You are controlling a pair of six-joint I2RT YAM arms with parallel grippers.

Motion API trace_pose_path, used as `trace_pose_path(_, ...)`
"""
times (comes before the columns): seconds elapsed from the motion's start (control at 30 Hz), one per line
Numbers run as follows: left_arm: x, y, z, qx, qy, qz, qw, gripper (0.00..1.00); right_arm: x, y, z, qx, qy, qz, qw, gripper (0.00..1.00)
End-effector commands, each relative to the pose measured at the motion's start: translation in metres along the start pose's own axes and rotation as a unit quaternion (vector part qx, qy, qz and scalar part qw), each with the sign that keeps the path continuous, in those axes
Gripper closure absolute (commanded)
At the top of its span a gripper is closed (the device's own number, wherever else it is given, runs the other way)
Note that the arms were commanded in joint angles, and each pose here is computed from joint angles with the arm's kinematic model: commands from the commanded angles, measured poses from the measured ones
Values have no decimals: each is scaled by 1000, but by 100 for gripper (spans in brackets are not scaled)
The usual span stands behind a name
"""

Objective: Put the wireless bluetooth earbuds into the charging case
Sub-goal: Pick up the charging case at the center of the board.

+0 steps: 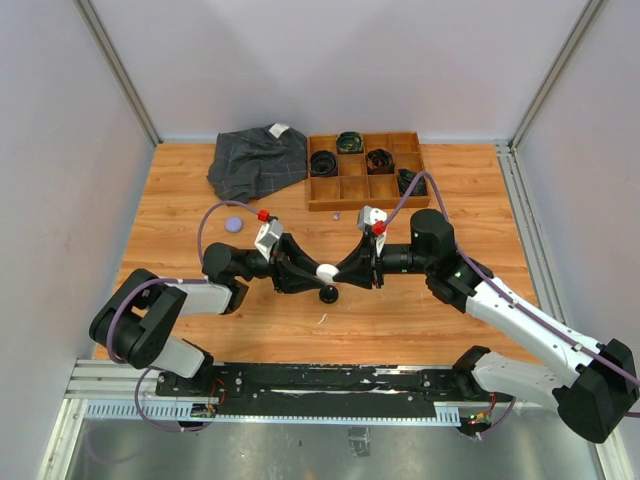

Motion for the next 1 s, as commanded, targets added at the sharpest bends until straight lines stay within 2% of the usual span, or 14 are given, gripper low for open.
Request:
trace_pose_path(0.0, 1, -11, 21, 67, -29, -32, 997, 62, -3, 2, 18, -27, -20, 6, 999, 97)
trace_pose_path(0.2, 1, -14, 25, 72, -34, -30, 996, 65, -1, 1, 18, -27, -19, 9, 999, 97)
trace_pose_path(0.33, 0, -16, 27, 76, -37, -29, 996, 76, 1, 1, 18, -26, -19, 13, 999, 97)
trace_pose_path(0.6, -1, -17, 30, 85, -36, -12, 996, 88, 5, -2, 18, -26, -15, 12, 999, 97)
trace_pose_path(0.63, -1, -16, 30, 85, -34, -8, 996, 88, 5, -1, 18, -27, -15, 13, 999, 97)
trace_pose_path(0.73, -1, -16, 31, 88, -29, 2, 996, 69, 6, 0, 18, -29, -14, 17, 999, 98)
trace_pose_path(0.8, 0, -16, 31, 92, -25, 7, 995, 62, 6, 1, 18, -31, -15, 19, 999, 98)
trace_pose_path(0.9, 3, -13, 30, 101, -14, 18, 995, 56, 7, 2, 20, -34, -17, 22, 999, 98)
trace_pose_path(0.97, 5, -12, 31, 106, -8, 23, 994, 56, 7, 3, 21, -36, -19, 23, 999, 98)
Point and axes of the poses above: each gripper's point midway between its finger pads, its own x axis out along the fingers, its own y axis along the line the jaws close on, z = x × y, the point moved 3 cm from there along -x, back along the fingers, and after that the axes turned 7 degrees about x, right-handed, at the moved point
